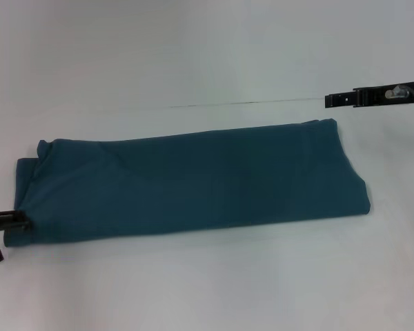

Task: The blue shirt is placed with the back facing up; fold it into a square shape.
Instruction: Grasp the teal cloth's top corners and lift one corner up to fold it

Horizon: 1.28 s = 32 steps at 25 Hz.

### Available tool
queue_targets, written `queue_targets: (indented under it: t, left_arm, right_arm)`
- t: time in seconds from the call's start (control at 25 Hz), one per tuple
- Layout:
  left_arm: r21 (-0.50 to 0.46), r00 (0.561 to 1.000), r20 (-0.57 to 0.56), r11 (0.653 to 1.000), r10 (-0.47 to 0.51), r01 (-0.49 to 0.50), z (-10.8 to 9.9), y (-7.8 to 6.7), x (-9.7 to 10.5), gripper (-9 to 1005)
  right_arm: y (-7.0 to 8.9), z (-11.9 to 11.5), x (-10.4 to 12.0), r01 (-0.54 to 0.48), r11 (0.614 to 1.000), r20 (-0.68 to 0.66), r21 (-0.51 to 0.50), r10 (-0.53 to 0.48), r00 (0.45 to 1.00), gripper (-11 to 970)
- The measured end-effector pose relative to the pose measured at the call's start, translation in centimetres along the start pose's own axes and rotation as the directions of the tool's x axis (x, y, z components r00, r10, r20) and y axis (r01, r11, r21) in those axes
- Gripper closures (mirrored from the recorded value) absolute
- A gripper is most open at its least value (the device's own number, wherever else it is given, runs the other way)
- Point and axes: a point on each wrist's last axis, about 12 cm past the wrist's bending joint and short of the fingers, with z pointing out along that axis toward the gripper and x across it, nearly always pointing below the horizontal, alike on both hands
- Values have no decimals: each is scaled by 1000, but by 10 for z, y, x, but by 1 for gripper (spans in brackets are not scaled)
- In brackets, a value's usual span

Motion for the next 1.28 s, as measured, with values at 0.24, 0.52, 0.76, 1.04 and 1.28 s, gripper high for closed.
queue_targets:
  t: [0.24,0.52,0.76,1.04,1.28]
  left_arm:
    - [6,1000,-9,1000,-29,29,9,-2,-1,79]
    - [3,998,15,999,-54,54,11,-4,-6,83]
    - [6,998,9,998,-70,70,16,-6,-7,90]
    - [19,998,0,998,-60,60,25,-17,-10,93]
    - [21,999,7,999,-38,38,30,-24,-14,94]
  right_arm:
    - [2,1,1,16,1000,0,-2,-16,1000,29]
    - [2,1,0,26,1000,3,-1,-26,1000,28]
    - [2,0,0,34,999,5,2,-34,999,28]
    - [5,1,-1,49,999,-2,-3,-49,999,29]
    - [6,1,-1,57,998,-6,-6,-57,998,28]
